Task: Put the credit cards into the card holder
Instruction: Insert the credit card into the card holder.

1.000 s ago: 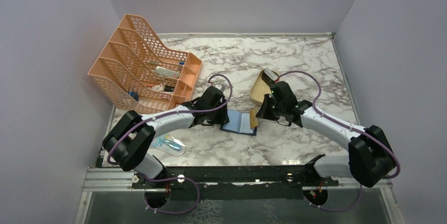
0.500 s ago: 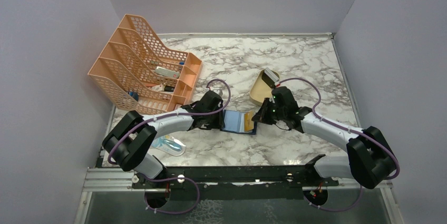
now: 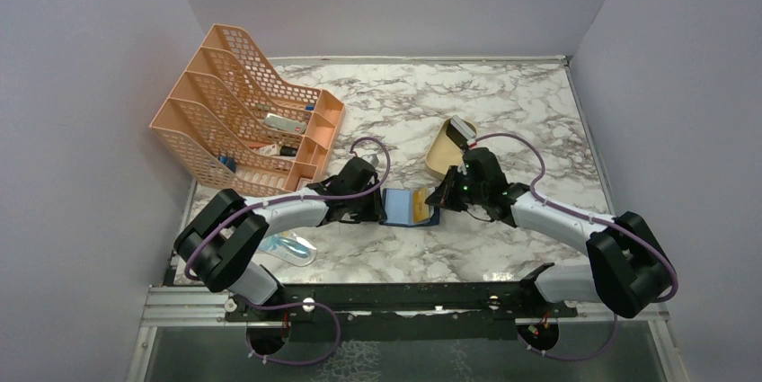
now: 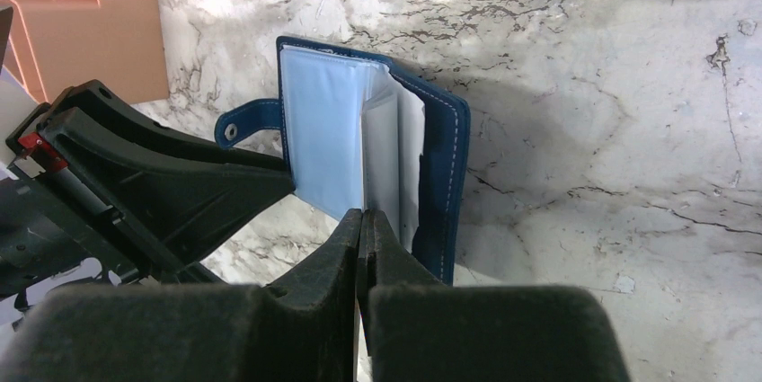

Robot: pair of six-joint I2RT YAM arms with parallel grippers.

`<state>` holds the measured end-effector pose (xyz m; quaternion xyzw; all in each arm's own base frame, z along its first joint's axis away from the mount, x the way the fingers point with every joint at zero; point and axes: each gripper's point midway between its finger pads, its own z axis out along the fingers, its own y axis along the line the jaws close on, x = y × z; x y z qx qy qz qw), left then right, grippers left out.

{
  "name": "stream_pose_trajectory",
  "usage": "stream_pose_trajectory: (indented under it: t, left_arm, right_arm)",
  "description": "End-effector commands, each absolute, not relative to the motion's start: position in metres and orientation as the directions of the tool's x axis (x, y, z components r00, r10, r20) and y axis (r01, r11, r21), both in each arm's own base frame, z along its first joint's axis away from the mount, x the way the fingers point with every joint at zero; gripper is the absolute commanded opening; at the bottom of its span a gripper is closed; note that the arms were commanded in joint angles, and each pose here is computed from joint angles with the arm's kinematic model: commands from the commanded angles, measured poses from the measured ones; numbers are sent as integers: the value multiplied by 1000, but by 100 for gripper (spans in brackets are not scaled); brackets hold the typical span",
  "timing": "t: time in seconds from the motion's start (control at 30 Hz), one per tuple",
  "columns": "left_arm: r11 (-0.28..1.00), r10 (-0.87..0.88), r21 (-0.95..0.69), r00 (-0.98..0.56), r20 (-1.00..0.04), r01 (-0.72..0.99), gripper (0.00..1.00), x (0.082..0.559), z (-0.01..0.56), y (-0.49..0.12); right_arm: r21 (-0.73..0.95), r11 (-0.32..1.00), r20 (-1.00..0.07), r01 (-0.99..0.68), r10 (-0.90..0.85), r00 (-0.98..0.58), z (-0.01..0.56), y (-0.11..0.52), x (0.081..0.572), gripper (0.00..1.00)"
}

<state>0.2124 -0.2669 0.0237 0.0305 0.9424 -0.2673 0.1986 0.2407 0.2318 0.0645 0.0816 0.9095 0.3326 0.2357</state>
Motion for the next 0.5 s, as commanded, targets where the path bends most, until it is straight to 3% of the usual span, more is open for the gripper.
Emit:
stream_pose_trajectory:
  t: [0.0,0.47]
  left_arm:
    - [845,-48,-511,-929,-367,158,25,203,23,-266]
    - [843,-48,-515,-932,-359,154,26,201,21,-266]
  right_arm:
    - [665,746,-363,-16,305,-880,60,238,239,1]
    - [648,762,-354,-7,293,-888,40,235,236,1]
